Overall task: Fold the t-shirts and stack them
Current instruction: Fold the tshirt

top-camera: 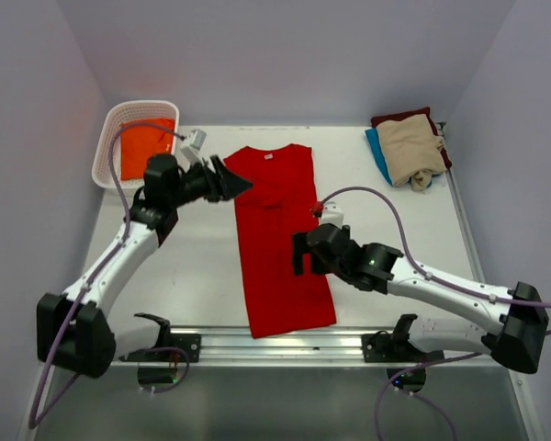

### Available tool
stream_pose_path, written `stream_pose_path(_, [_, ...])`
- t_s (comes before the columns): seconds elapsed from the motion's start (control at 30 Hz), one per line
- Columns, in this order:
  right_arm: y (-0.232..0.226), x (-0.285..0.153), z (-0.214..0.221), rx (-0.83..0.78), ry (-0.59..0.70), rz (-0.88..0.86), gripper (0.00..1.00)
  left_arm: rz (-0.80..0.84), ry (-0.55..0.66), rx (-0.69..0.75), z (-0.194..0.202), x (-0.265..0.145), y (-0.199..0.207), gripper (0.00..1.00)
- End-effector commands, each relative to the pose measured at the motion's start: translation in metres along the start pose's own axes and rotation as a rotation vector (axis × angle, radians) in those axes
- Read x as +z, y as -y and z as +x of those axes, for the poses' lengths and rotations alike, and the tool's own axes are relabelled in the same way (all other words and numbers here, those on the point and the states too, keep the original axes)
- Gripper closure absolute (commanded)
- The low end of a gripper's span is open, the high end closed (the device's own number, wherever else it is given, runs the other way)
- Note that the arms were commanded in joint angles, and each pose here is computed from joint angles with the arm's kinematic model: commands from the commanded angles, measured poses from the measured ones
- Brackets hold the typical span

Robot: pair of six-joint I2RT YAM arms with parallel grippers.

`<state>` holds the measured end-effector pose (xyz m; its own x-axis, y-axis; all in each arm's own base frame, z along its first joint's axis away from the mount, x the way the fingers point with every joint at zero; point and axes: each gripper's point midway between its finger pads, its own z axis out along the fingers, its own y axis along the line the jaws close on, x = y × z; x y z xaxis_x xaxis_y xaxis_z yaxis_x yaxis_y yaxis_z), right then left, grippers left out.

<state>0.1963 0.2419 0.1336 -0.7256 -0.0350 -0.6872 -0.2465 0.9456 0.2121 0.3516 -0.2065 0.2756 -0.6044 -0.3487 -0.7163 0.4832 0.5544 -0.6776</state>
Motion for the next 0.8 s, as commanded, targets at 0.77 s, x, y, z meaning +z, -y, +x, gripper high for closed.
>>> stream_pose_path(0.77, [0.063, -0.007, 0.122, 0.459, -0.336, -0.061, 0.27, -0.335, -0.657, -0.493, 0.322, -0.143, -0.031, 0.43])
